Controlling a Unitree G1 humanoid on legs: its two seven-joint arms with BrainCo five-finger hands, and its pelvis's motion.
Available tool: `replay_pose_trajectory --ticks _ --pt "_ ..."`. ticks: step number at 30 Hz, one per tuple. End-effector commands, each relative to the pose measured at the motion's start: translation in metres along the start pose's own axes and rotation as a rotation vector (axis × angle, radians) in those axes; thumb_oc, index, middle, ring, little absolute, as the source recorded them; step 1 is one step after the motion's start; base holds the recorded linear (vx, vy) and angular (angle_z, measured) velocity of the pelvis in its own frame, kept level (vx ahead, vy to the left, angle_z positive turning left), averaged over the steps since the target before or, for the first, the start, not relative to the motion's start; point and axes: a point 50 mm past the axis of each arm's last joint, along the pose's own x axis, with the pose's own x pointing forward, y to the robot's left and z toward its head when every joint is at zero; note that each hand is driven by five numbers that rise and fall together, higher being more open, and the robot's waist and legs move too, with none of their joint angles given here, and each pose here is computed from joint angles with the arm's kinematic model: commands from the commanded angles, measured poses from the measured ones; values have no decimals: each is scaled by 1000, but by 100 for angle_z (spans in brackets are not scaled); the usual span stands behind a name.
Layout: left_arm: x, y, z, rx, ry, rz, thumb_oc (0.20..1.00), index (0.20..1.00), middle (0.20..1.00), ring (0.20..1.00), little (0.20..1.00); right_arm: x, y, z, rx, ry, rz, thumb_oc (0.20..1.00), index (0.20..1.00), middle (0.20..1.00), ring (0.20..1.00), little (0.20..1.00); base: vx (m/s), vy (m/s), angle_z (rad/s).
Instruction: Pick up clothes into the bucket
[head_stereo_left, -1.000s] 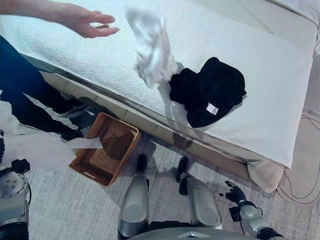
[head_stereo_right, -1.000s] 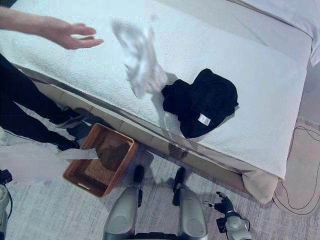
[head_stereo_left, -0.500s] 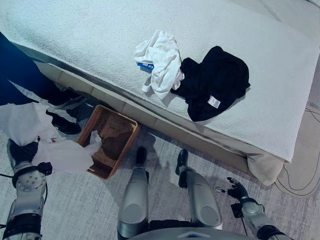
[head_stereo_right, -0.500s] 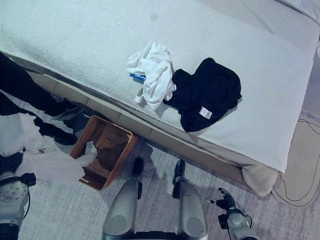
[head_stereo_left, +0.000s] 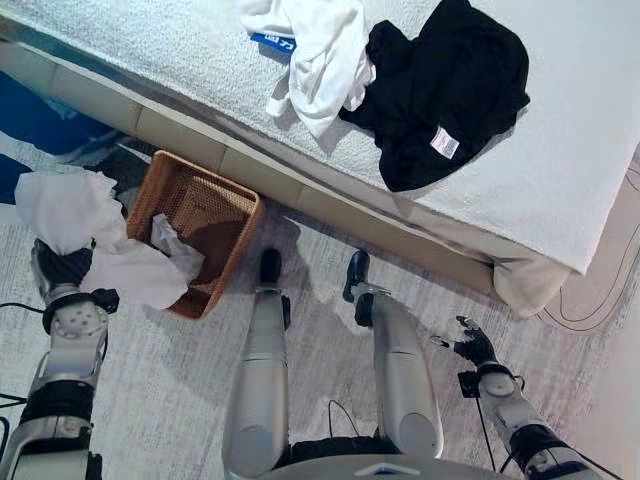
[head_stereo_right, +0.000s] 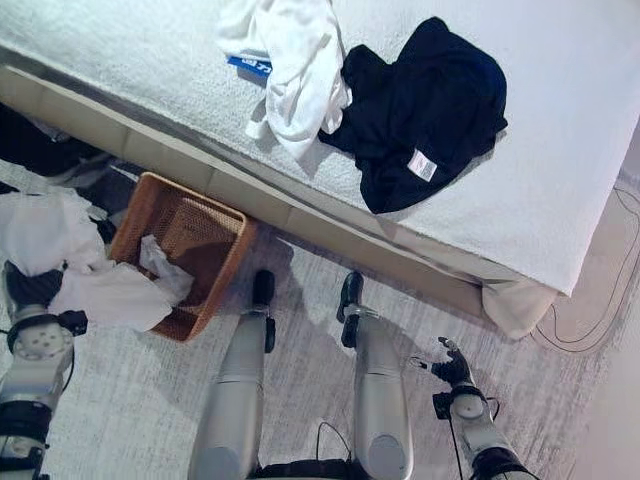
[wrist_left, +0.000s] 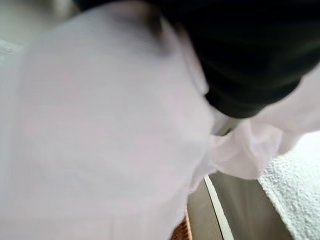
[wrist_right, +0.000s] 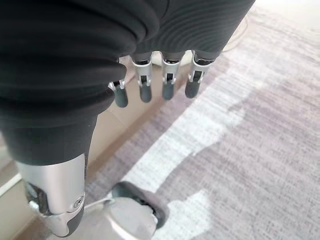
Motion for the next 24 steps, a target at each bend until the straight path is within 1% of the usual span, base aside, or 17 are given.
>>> replay_pose_trajectory --ticks 1,4,9,11,12,15,16,17,19,21,22,23,24 --pt "11 27 1 107 -35 102 1000 1000 1000 1000 1000 -5 -10 -5 20 -13 -48 1000 1000 1000 1000 1000 15 19 -13" --pt "13 25 3 138 -33 104 1000 1000 1000 1000 1000 -4 -9 2 32 -43 -54 1000 1000 1000 1000 1000 22 20 -9" --pt "10 24 -1 187 -33 93 1000 1000 1000 1000 1000 -3 -17 20 62 -127 -110 1000 1000 1000 1000 1000 25 28 -8" --pt "5 21 -4 204 -34 85 1000 1000 1000 1000 1000 -3 -29 47 110 -245 -177 1000 1000 1000 1000 1000 9 51 -7" --pt "4 21 -4 204 -33 85 1000 1000 1000 1000 1000 -3 -29 47 109 -245 -178 1000 1000 1000 1000 1000 -68 52 -13" --pt "-1 16 -7 216 -36 71 1000 1000 1000 1000 1000 -7 -47 89 192 -427 -274 1000 1000 1000 1000 1000 4 53 -10" --pt "-3 16 -10 224 -29 65 1000 1000 1000 1000 1000 -8 -46 85 186 -417 -270 1000 1000 1000 1000 1000 -80 59 -6" --pt "-5 11 -5 243 -62 41 1000 1000 1000 1000 1000 -10 -53 107 200 -508 -307 1000 1000 1000 1000 1000 -4 45 -5" --pt "-8 6 -2 281 -100 12 1000 1000 1000 1000 1000 -15 -61 127 217 -598 -356 1000 1000 1000 1000 1000 -43 54 -1" --pt "-13 -1 -3 302 -116 -35 1000 1000 1000 1000 1000 -22 -71 147 222 -687 -413 1000 1000 1000 1000 1000 5 38 -1" --pt "-13 -1 -3 302 -116 -35 1000 1000 1000 1000 1000 -22 -71 147 222 -687 -413 1000 1000 1000 1000 1000 6 39 1" --pt "-20 -10 -8 315 -106 -85 1000 1000 1000 1000 1000 -28 -83 166 237 -767 -481 1000 1000 1000 1000 1000 0 0 0" --pt "-21 -10 -8 315 -107 -85 1000 1000 1000 1000 1000 -28 -83 166 237 -767 -482 1000 1000 1000 1000 1000 8 34 3"
